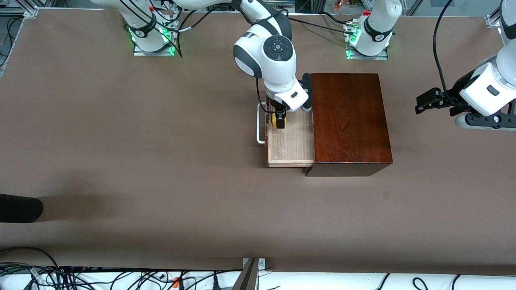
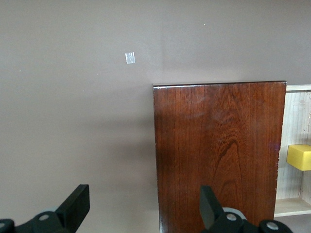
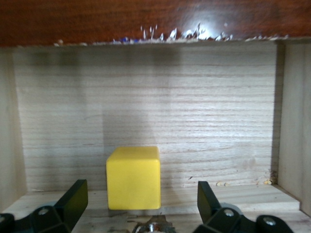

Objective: Open drawer, take yellow block, close drawer
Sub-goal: 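Lower the right gripper into the drawer and grasp the yellow cube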

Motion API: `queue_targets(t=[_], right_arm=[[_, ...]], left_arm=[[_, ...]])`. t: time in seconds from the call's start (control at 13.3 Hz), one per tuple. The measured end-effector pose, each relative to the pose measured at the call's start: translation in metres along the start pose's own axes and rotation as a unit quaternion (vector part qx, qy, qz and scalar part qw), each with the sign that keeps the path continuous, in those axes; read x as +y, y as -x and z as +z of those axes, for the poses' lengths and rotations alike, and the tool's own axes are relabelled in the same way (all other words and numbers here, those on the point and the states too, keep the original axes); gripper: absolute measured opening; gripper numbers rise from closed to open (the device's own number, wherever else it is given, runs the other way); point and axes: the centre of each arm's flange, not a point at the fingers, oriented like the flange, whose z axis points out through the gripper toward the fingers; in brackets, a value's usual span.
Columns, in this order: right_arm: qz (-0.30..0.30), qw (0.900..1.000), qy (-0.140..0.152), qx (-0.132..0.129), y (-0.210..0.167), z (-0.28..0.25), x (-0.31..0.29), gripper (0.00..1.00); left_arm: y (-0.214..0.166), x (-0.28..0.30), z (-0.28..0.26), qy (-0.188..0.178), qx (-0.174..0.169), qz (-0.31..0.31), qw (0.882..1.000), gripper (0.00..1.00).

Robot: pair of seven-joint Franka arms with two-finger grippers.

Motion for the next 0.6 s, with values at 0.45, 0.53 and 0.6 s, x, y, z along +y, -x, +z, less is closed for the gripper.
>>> queue_targets(t=[0.45,0.53,0.6], right_arm=[[-0.019,1.000,-0.001,-0.023,-0.006,0.026,-0.012,1.00],[-0.020,0.999,-0.002,-0.025,-0.006,0.029,-0.013,1.00],[-0.021,0.999,-0.002,-0.027,-0.005,0.032,-0.013,0.99]], left_arm=[[0.000,0.004,0.000,-0.013,0.001,0.006,1.000,1.00],[0.000,0.004,0.000,-0.014,0.001,0.006,1.000,1.00],[0.001,0.004,-0.001,-0.014,0.002,0.006,1.000,1.00]])
